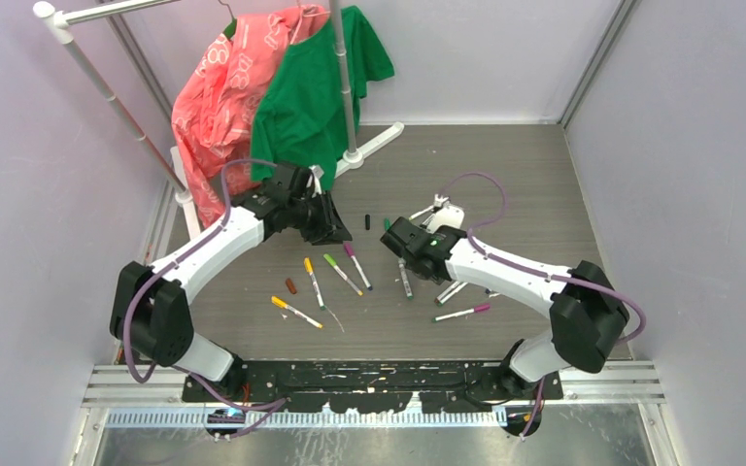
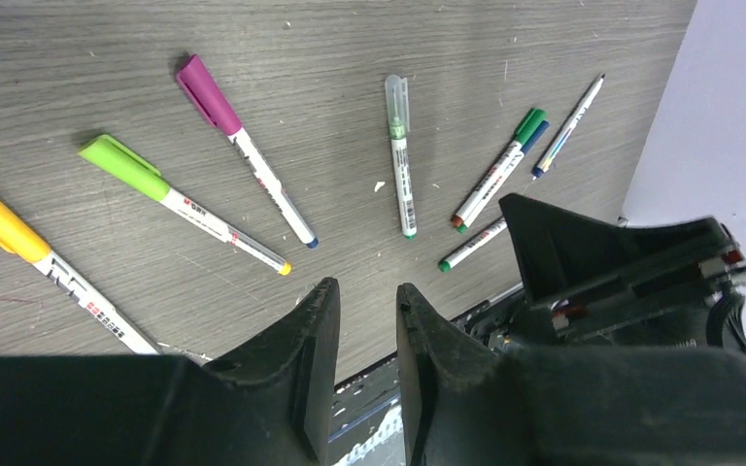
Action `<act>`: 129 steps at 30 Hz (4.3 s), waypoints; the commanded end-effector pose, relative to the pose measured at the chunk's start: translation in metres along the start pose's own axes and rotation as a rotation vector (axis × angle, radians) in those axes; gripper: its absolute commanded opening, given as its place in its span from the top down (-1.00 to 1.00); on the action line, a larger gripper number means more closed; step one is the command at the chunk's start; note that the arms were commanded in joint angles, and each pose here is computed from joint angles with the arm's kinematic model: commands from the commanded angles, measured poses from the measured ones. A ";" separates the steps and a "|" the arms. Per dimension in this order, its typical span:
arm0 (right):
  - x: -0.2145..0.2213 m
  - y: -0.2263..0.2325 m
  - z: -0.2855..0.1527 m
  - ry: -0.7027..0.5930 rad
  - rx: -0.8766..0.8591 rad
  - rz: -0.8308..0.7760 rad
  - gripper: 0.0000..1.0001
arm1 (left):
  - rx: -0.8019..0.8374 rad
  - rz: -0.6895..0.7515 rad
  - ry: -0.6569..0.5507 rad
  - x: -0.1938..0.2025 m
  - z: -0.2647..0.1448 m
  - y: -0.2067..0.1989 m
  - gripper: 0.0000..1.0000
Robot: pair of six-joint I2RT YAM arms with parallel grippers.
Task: Open the pen caps
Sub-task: Pick up the pen from the center of the board, then open the pen cap from the pen.
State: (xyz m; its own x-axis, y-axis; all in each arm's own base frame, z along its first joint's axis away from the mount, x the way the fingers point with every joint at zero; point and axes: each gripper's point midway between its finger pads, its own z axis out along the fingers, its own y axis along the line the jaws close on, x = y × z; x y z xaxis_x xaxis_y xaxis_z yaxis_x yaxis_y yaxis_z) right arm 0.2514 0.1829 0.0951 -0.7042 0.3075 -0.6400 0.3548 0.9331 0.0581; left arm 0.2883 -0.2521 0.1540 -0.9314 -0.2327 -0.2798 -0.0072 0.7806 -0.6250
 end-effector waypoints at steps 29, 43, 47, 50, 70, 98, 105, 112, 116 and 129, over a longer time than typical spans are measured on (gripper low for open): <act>0.028 -0.063 0.037 0.070 0.190 0.274 0.27 | 0.046 0.042 -0.028 0.007 -0.016 -0.010 0.43; 0.040 -0.068 0.051 0.109 0.209 0.281 0.27 | 0.040 0.047 -0.025 0.005 -0.014 -0.010 0.43; 0.043 -0.070 0.054 0.117 0.214 0.279 0.27 | 0.035 0.045 -0.019 0.006 -0.012 -0.009 0.44; 0.046 -0.071 0.058 0.127 0.222 0.277 0.27 | 0.032 0.047 -0.018 0.006 -0.011 -0.008 0.43; 0.044 -0.063 0.049 0.190 0.128 0.098 0.98 | 0.060 0.018 0.011 0.005 0.001 -0.012 0.43; 0.006 0.088 -0.073 0.314 -0.791 -0.224 0.98 | 0.265 -0.152 0.113 -0.007 0.047 -0.071 0.36; 0.003 0.093 -0.081 0.313 -0.821 -0.230 0.98 | 0.249 -0.166 0.140 -0.003 0.059 -0.068 0.36; 0.004 0.098 -0.083 0.321 -0.842 -0.226 0.98 | 0.255 -0.169 0.149 -0.003 0.063 -0.071 0.37; 0.006 0.099 -0.079 0.326 -0.837 -0.225 0.98 | 0.277 -0.173 0.139 -0.005 0.060 -0.076 0.43; 0.001 0.115 -0.069 0.301 -0.848 -0.199 0.45 | 0.358 -0.131 0.126 0.000 0.046 -0.085 1.00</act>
State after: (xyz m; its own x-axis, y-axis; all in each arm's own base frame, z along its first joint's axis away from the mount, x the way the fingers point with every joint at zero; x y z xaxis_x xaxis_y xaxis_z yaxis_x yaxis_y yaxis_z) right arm 0.2290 0.2787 0.1306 -0.9123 0.0286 -0.4085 -0.2151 0.8154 0.5374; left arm 0.3102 -0.3317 0.1263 -0.9631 -0.2645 -0.0493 -0.1232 0.5964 -0.7932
